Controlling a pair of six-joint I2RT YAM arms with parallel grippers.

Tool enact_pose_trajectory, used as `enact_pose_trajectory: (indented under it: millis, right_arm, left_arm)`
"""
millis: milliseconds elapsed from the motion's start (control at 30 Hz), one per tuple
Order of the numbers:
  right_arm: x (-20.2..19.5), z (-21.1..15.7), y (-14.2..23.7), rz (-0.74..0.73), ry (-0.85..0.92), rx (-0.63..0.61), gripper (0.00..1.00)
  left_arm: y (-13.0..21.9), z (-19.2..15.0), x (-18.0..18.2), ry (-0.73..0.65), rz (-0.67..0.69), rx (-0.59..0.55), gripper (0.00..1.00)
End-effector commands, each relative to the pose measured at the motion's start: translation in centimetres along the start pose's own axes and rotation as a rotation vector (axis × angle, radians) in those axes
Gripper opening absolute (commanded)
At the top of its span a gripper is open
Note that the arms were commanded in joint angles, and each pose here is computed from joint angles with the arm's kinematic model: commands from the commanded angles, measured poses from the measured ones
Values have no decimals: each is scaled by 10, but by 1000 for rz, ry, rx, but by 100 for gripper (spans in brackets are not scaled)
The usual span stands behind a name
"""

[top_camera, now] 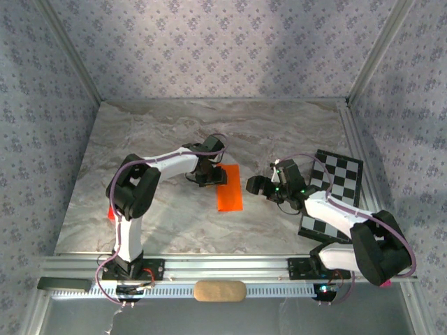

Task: Fold a paper plane with a square sheet of paper (pick it up from the middle)
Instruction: Hold the square sheet of paper at the center of the table.

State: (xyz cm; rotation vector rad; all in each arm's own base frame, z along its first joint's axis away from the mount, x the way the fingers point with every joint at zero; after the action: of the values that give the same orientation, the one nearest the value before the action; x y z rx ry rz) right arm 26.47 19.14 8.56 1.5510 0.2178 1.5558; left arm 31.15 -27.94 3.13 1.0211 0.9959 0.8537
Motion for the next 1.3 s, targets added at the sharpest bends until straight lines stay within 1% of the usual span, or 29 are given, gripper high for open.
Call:
enact_pose_trajectory:
  millis: [0, 700, 867, 1000, 1133, 1233, 1267]
  right_arm:
    - [0, 2, 2, -7, -10, -8, 85]
    - [-1, 1, 2, -10, -11, -5, 85]
    - [0, 1, 2, -9, -10, -6, 85]
    - [0, 1, 2, -7, -10, -5, 85]
    - [2, 0, 1, 8, -5, 3, 80]
    - [6, -3, -2, 33, 0, 26, 70]
    - [9, -3, -4, 39, 4, 42, 63]
  left_arm:
    - [-38, -14, 21, 13, 77, 58, 53]
    - [-44, -13, 23, -64, 97, 73, 53]
    - [-44, -12, 26, -55, 125, 78, 53]
    - [-43, -11, 24, -48, 118, 71, 53]
    - [-44, -12, 25, -41, 119, 72, 53]
    - [-44, -13, 25, -37, 117, 75, 53]
    - [-44, -13, 25, -34, 118, 75, 53]
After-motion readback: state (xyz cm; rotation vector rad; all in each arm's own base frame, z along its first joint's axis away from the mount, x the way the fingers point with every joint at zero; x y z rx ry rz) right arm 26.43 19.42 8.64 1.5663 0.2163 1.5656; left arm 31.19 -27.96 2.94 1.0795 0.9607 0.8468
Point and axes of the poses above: each hand's point on the last joint's axis, 136 mm out from that joint toward the fingers, its own y axis back along the fingers, its own x axis along the line the jaws close on, z = x × y, the point moved 1 cm from there along y, back along the fingers, and after that the axes turned 15 degrees about -y, right-handed, at the moved point
